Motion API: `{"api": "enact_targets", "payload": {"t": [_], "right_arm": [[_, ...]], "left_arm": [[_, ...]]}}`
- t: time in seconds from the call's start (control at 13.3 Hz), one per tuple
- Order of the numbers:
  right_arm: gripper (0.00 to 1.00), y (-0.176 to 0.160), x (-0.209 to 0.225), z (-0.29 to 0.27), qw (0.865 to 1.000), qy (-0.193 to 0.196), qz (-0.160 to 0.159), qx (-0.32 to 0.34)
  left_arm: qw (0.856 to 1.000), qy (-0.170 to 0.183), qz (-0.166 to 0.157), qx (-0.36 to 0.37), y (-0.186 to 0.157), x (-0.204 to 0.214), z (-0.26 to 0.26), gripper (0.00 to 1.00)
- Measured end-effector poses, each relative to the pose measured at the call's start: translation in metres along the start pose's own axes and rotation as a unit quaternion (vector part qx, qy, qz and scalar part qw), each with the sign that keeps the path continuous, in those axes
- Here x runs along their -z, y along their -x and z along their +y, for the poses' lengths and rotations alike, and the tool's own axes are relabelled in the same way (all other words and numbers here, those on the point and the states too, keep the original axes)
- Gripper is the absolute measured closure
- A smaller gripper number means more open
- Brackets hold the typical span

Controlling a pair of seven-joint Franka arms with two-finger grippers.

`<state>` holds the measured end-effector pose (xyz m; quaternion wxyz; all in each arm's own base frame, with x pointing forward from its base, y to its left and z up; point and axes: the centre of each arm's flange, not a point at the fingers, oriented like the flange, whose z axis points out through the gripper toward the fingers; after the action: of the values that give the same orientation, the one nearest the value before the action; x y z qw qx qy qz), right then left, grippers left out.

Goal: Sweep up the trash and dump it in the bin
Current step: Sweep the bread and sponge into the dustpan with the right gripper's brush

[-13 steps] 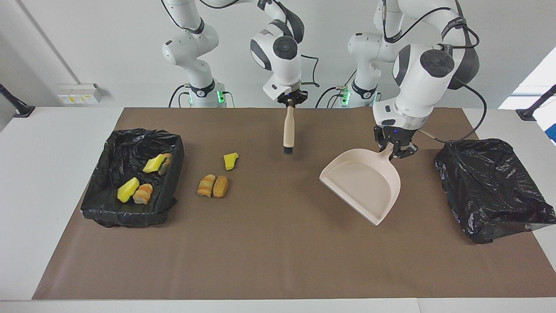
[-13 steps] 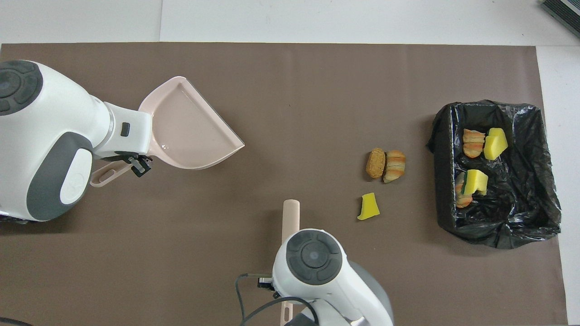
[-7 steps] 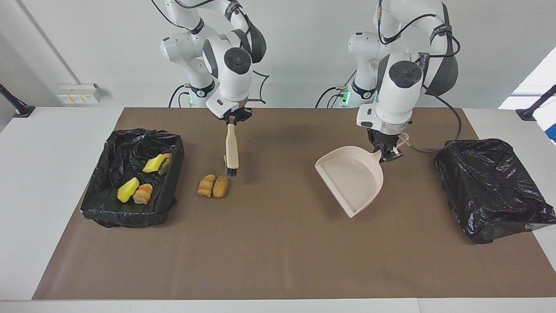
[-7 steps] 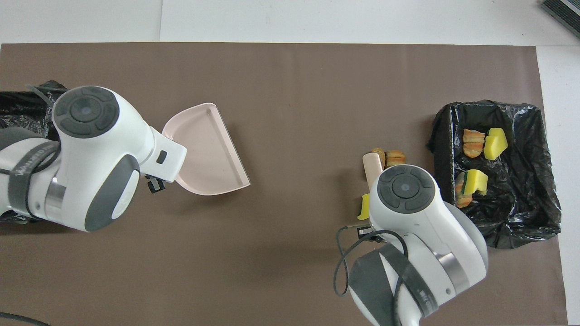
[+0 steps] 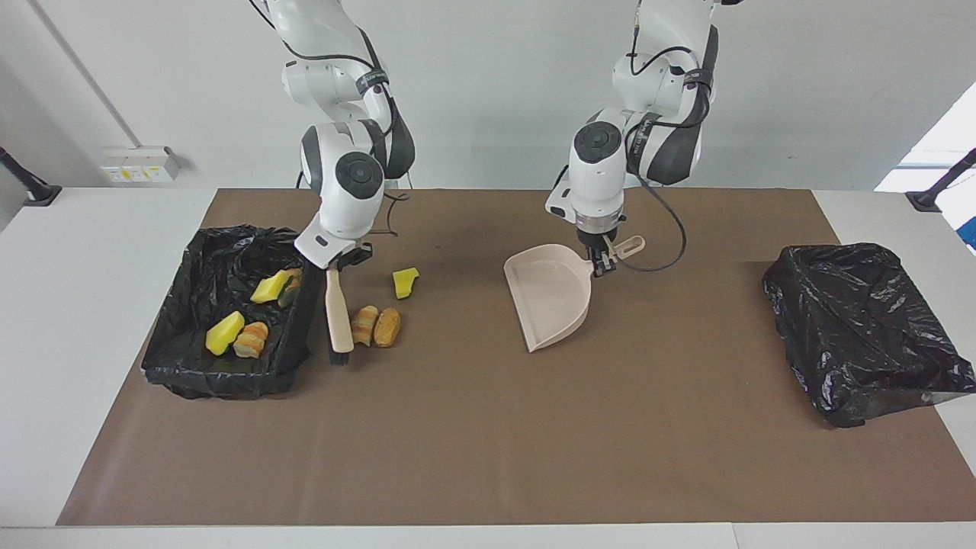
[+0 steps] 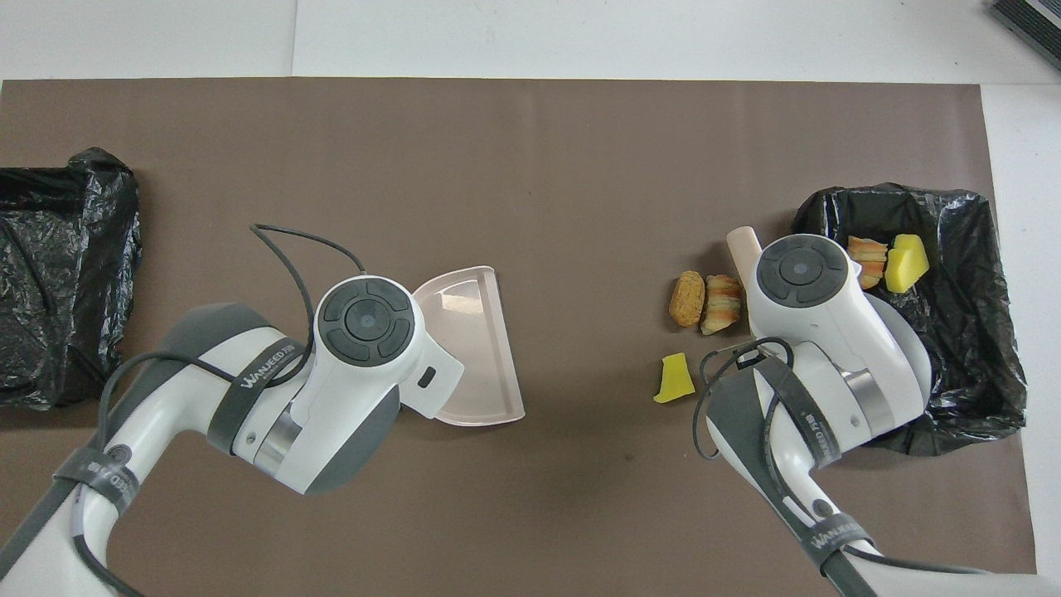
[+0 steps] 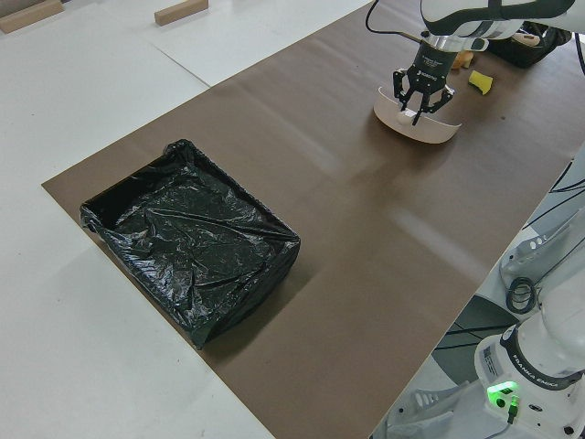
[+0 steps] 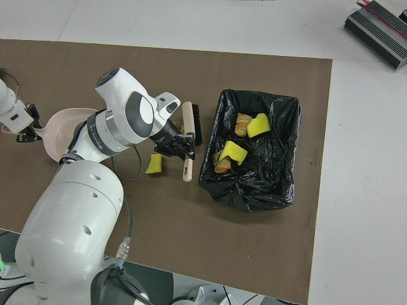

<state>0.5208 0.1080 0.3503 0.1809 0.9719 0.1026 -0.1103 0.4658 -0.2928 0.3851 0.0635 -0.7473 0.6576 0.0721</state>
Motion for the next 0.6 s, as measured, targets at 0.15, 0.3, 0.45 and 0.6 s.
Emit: {"api": "enact_targets", "payload": {"t": [0.15, 0.3, 0.45, 0.6], "right_arm": [[0.74, -0.005, -0.01, -0.015, 1.0, -0.016, -0.01, 0.006], [0.74, -0.004, -0.01, -0.036, 0.997, -0.07, -0.024, -0.004], [0.74, 0.001, 0.0, -0.066, 0.992, -0.125, -0.034, -0.003], [0.74, 0.009, 0.014, -0.108, 0.984, -0.173, -0.04, 0.018]], "left_arm": [[1.0, -0.003, 0.0, -0.012, -0.007, 0.002, 0.011, 0.67], [1.0, -0.005, 0.0, -0.024, -0.014, 0.004, 0.023, 0.67], [1.0, -0.003, -0.003, -0.029, -0.014, 0.0, 0.031, 0.67], [1.0, -0.001, -0.004, -0.028, -0.008, -0.004, 0.035, 0.67]]}}
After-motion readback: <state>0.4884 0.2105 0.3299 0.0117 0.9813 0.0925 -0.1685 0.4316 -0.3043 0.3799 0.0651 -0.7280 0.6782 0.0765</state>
